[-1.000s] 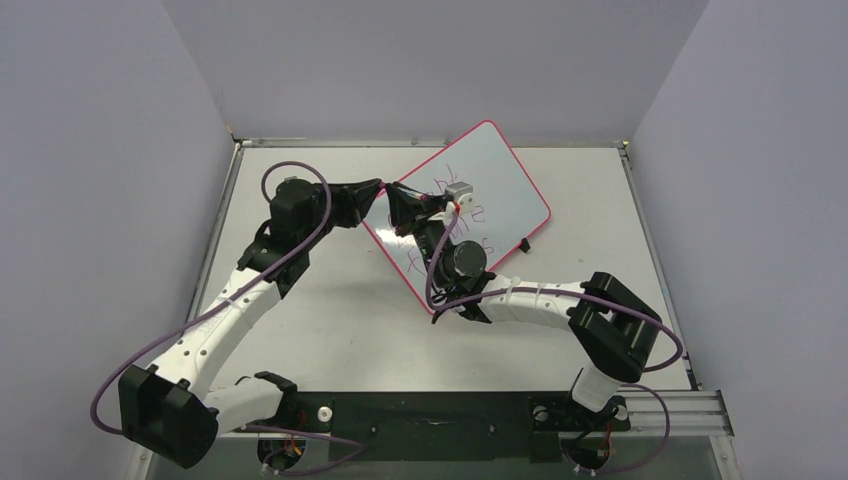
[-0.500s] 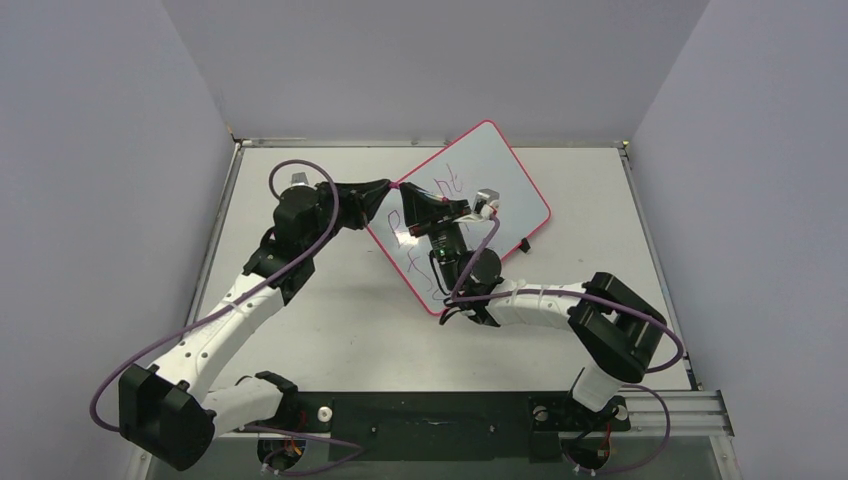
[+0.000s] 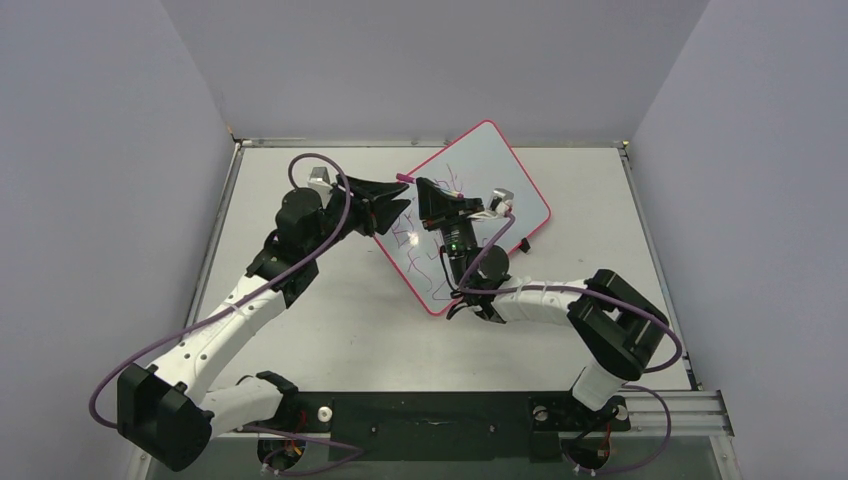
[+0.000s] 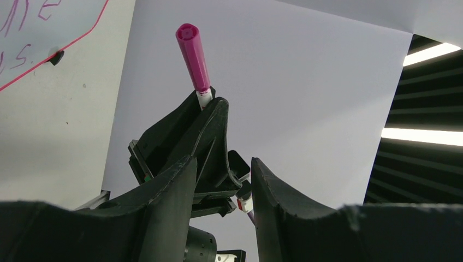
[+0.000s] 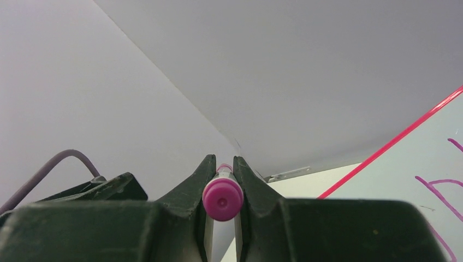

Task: Write a sentence on the whiteboard
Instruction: Close the whiteboard marker at the center of the board, then place the whiteboard marker at the center of the board.

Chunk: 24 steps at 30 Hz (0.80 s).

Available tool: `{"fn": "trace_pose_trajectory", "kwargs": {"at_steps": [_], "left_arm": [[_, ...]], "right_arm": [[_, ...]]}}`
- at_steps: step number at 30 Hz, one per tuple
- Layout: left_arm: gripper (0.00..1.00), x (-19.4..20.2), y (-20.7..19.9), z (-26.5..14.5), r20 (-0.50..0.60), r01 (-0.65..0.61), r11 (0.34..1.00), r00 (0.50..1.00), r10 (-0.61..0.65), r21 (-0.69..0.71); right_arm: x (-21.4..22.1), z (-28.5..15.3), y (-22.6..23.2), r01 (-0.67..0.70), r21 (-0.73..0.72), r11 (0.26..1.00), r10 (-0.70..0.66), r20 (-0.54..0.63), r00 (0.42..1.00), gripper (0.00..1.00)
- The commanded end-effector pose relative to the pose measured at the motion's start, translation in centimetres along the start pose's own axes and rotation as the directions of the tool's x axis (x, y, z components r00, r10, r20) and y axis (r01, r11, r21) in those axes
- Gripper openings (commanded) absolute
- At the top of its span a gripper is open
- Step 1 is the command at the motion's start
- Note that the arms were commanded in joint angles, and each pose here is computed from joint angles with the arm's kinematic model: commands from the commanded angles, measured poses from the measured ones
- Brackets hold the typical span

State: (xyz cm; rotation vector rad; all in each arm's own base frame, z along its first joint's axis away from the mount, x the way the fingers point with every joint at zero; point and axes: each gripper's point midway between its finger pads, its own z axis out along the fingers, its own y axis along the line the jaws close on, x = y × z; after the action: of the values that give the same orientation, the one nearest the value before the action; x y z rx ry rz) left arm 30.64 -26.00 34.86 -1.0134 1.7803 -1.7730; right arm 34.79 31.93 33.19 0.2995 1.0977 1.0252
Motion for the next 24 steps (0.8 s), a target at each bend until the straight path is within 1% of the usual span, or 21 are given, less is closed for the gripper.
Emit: {"fn": "trace_pose_trajectory", "kwargs": {"at_steps": [1, 4, 5, 8, 9, 10, 11, 12, 13, 14, 15, 16, 17, 18, 19, 20, 21, 22, 23, 24], "left_arm": [[0.39, 1.3, -3.5, -1.1, -0.036, -0.076, 0.991, 0.996, 0.081, 0.110], [0.39, 0.9, -3.7, -1.6, 0.005, -0.157, 0.983, 0.988, 0.158, 0.095], [0.39, 0.5, -4.2, -1.9, 0.032, -0.182, 0.979, 0.983, 0.180, 0.097], [0.39, -1.2, -3.1, -2.7, 0.108, -0.267, 0.964, 0.958, 0.266, -0.007], [0.39, -2.1, -2.9, -3.1, 0.142, -0.292, 0.956, 0.945, 0.294, -0.034], [0.39, -2.4, -3.0, -3.5, 0.157, -0.303, 0.952, 0.939, 0.306, -0.041], [0.39, -3.4, -2.7, -3.8, 0.182, -0.312, 0.948, 0.930, 0.319, -0.068], [0.39, -3.7, -2.7, -4.1, 0.193, -0.316, 0.946, 0.926, 0.324, -0.075], [0.39, -4.5, -2.4, -4.4, 0.210, -0.320, 0.943, 0.919, 0.333, -0.097], [0.39, -4.8, -2.4, -4.6, 0.219, -0.322, 0.941, 0.916, 0.337, -0.102], [0.39, -5.5, -2.1, -4.8, 0.231, -0.320, 0.940, 0.912, 0.340, -0.118], [0.39, -5.7, -2.0, -4.9, 0.229, -0.320, 0.939, 0.912, 0.341, -0.121], [0.39, -6.2, -1.9, -5.0, 0.238, -0.322, 0.938, 0.908, 0.345, -0.128], [0.39, -6.4, -1.8, -5.0, 0.235, -0.326, 0.936, 0.908, 0.348, -0.130], [0.39, -6.6, -1.7, -5.0, 0.237, -0.339, 0.931, 0.902, 0.362, -0.134], [0.39, -6.8, -1.6, -5.0, 0.237, -0.345, 0.928, 0.899, 0.369, -0.139], [0.39, -6.9, -1.4, -5.0, 0.236, -0.362, 0.921, 0.891, 0.388, -0.147], [0.39, -7.2, -1.0, -4.9, 0.242, -0.369, 0.916, 0.885, 0.399, -0.158], [0.39, -7.3, -0.7, -4.9, 0.237, -0.402, 0.900, 0.870, 0.433, -0.171], [0.39, -7.6, -0.3, -4.8, 0.236, -0.420, 0.888, 0.858, 0.456, -0.189]], "right_arm": [[-3.2, -0.1, 0.9, -0.064, -0.023, 0.998, 0.065, 0.073, 0.995, 0.00], [-4.9, -0.6, 0.1, -0.066, 0.017, 0.998, 0.065, 0.083, 0.994, 0.00], [-5.2, -1.0, -0.9, -0.057, 0.048, 0.997, 0.053, 0.079, 0.995, 0.00], [-7.3, -2.6, -2.4, -0.047, 0.128, 0.991, 0.039, 0.060, 0.997, 0.00], [-6.6, -3.7, -4.8, 0.002, 0.207, 0.978, -0.004, 0.010, 1.000, 0.00], [-8.2, -4.4, -5.2, -0.021, 0.230, 0.973, 0.015, 0.029, 0.999, 0.00], [-7.3, -5.5, -7.2, 0.029, 0.307, 0.951, -0.019, -0.038, 0.999, 0.00], [-9.4, -5.9, -7.3, -0.026, 0.330, 0.944, 0.027, 0.001, 1.000, 0.00], [-8.3, -7.3, -9.3, 0.027, 0.405, 0.914, 0.006, -0.081, 0.997, 0.00], [-9.8, -7.8, -9.3, -0.011, 0.418, 0.908, 0.037, -0.056, 0.998, 0.00], [-9.4, -8.8, -10.0, -0.002, 0.440, 0.898, 0.047, -0.090, 0.995, 0.00], [-10.5, -9.8, -10.3, -0.015, 0.441, 0.897, 0.052, -0.071, 0.996, 0.00], [-10.4, -10.8, -11.0, -0.010, 0.465, 0.885, 0.059, -0.092, 0.994, 0.00], [-11.5, -11.6, -11.0, -0.027, 0.470, 0.882, 0.067, -0.067, 0.996, 0.00], [-11.4, -12.6, -11.6, -0.011, 0.499, 0.867, 0.064, -0.089, 0.994, 0.00], [-12.3, -13.1, -11.2, -0.022, 0.492, 0.870, 0.068, -0.074, 0.995, 0.00], [-12.5, -13.9, -11.5, -0.003, 0.507, 0.862, 0.057, -0.092, 0.994, 0.00], [-12.2, -15.0, -12.5, 0.047, 0.547, 0.836, 0.031, -0.132, 0.991, 0.00], [-13.0, -15.2, -12.4, 0.075, 0.553, 0.830, 0.002, -0.138, 0.990, 0.00], [-12.8, -17.2, -14.5, 0.170, 0.626, 0.761, -0.053, -0.201, 0.978, 0.00]]}}
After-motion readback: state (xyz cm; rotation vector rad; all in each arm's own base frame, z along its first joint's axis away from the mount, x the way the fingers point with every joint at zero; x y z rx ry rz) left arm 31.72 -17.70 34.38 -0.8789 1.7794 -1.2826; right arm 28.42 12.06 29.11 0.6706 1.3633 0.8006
